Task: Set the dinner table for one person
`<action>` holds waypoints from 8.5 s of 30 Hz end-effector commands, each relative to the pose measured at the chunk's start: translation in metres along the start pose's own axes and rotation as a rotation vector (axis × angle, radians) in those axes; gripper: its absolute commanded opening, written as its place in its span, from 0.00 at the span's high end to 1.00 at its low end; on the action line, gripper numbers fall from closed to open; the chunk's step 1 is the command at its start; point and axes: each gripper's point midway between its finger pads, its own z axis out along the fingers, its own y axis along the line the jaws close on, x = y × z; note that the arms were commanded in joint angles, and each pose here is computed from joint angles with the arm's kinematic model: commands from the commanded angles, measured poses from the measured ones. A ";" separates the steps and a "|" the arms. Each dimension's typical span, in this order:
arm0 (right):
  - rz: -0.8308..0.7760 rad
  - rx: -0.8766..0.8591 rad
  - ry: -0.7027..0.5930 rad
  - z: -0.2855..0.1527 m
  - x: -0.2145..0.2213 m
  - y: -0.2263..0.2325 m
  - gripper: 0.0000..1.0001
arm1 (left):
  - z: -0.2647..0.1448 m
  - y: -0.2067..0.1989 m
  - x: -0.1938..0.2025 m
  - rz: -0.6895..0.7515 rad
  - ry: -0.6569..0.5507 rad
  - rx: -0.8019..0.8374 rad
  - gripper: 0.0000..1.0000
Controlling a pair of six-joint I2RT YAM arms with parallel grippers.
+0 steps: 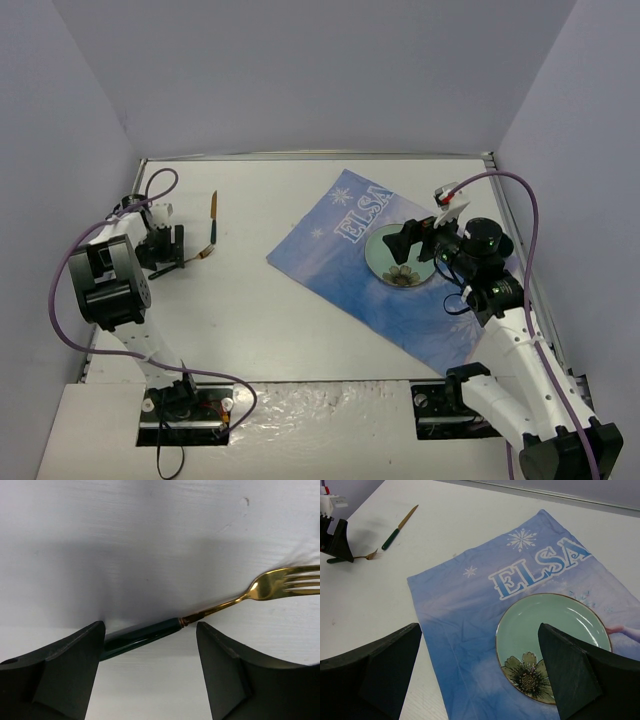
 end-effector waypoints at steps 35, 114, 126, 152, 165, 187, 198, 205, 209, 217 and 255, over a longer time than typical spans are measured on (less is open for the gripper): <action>-0.047 -0.014 -0.069 -0.004 -0.013 0.011 0.00 | -0.015 -0.085 0.077 -0.117 0.151 -0.017 0.75; -0.006 0.234 -0.056 -0.042 -0.022 -0.019 0.00 | 0.006 -0.431 -0.034 0.637 -0.053 0.208 1.00; -0.001 0.230 -0.044 -0.042 -0.016 -0.018 0.00 | 0.004 -0.431 -0.037 0.682 -0.080 0.220 0.92; -0.014 0.206 -0.033 -0.039 -0.014 -0.015 0.00 | -0.030 -0.432 -0.054 0.675 -0.163 0.219 0.54; -0.036 0.200 -0.048 -0.040 -0.025 -0.014 0.00 | -0.126 -0.382 -0.119 0.351 -0.379 0.263 0.12; -0.004 0.214 0.019 -0.021 -0.015 -0.021 0.00 | -0.036 -0.126 -0.163 -0.160 -0.244 -0.079 0.32; -0.005 0.212 0.038 -0.017 -0.011 -0.023 0.00 | 0.013 -0.112 -0.149 -0.152 -0.160 -0.096 0.58; 0.004 0.210 0.039 -0.019 -0.007 -0.022 0.00 | 0.029 -0.112 -0.143 -0.134 -0.136 -0.092 0.77; 0.007 0.208 0.031 -0.021 -0.008 -0.021 0.00 | 0.029 -0.112 -0.140 -0.126 -0.135 -0.092 0.99; 0.006 0.192 0.018 -0.025 -0.009 -0.016 0.00 | 0.016 -0.114 -0.116 -0.149 -0.123 -0.071 1.00; 0.033 0.099 -0.052 -0.046 -0.011 0.008 0.00 | -0.015 -0.204 0.066 -0.169 0.045 0.030 0.99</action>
